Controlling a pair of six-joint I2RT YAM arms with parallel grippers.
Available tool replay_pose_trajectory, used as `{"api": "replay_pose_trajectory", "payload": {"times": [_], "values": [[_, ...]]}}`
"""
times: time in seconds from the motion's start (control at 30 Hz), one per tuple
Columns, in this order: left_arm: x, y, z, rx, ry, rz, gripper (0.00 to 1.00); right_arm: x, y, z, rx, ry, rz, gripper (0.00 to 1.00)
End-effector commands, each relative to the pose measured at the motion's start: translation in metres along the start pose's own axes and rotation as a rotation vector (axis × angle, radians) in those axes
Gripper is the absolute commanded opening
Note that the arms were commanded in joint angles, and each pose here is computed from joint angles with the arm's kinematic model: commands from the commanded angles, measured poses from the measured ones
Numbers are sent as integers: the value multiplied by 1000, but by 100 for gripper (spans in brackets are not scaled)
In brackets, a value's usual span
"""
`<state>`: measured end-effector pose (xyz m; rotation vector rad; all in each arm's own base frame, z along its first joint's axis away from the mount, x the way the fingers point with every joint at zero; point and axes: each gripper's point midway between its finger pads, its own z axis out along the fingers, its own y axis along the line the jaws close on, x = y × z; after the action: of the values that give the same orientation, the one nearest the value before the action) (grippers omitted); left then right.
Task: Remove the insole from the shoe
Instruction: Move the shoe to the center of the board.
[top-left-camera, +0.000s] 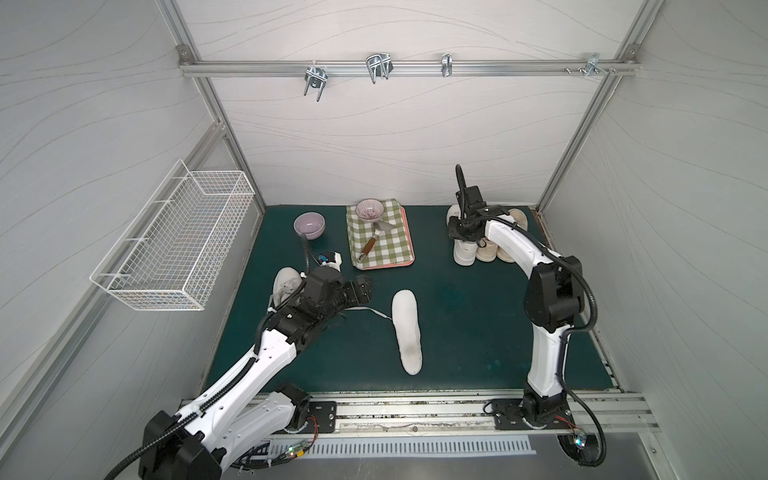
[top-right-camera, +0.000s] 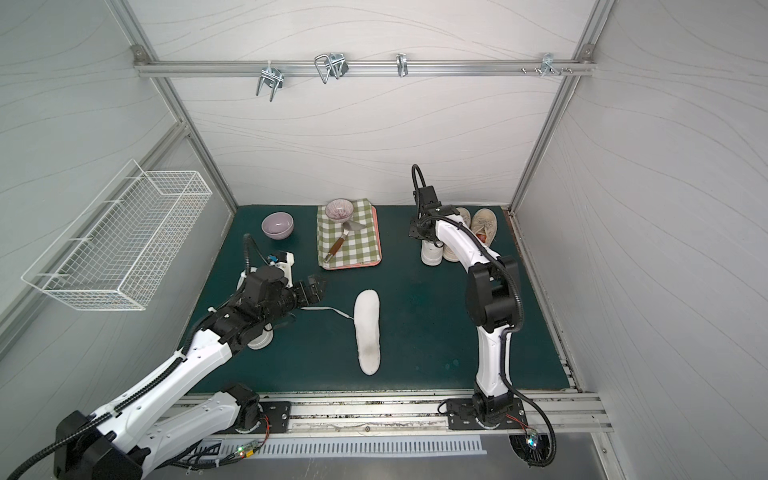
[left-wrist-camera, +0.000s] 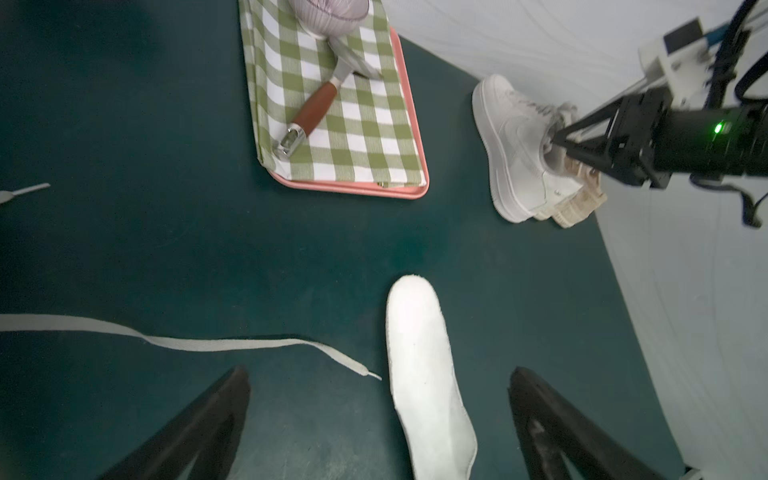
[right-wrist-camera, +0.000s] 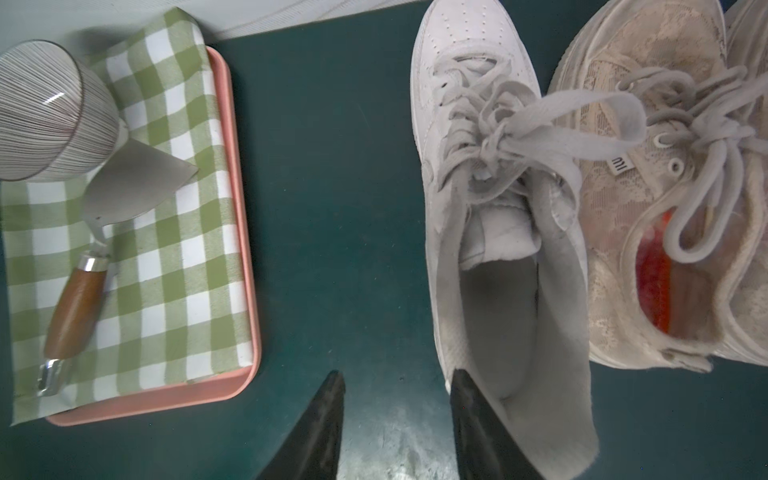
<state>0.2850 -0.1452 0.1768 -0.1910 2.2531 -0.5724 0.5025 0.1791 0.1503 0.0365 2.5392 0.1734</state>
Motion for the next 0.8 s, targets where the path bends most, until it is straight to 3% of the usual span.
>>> {"api": "replay_pose_trajectory", "payload": {"times": [0.0, 0.23, 0.37, 0.5, 0.6, 0.77], "values": [[-5, -2, 6, 3, -61, 43, 99, 1, -17, 7, 81, 26, -9, 44], [14, 5, 12, 32, -49, 83, 99, 7, -18, 47, 120, 92, -16, 42], [13, 19, 9, -24, -89, 105, 99, 11, -29, 60, 178, 102, -20, 41], [12, 15, 6, 7, -106, 104, 99, 15, -42, 70, 215, 119, -12, 38], [15, 15, 9, 14, -100, 107, 99, 19, -43, 77, 212, 136, -15, 32], [15, 31, 10, -72, -114, 153, 99, 15, -43, 76, 210, 128, -34, 11]]}}
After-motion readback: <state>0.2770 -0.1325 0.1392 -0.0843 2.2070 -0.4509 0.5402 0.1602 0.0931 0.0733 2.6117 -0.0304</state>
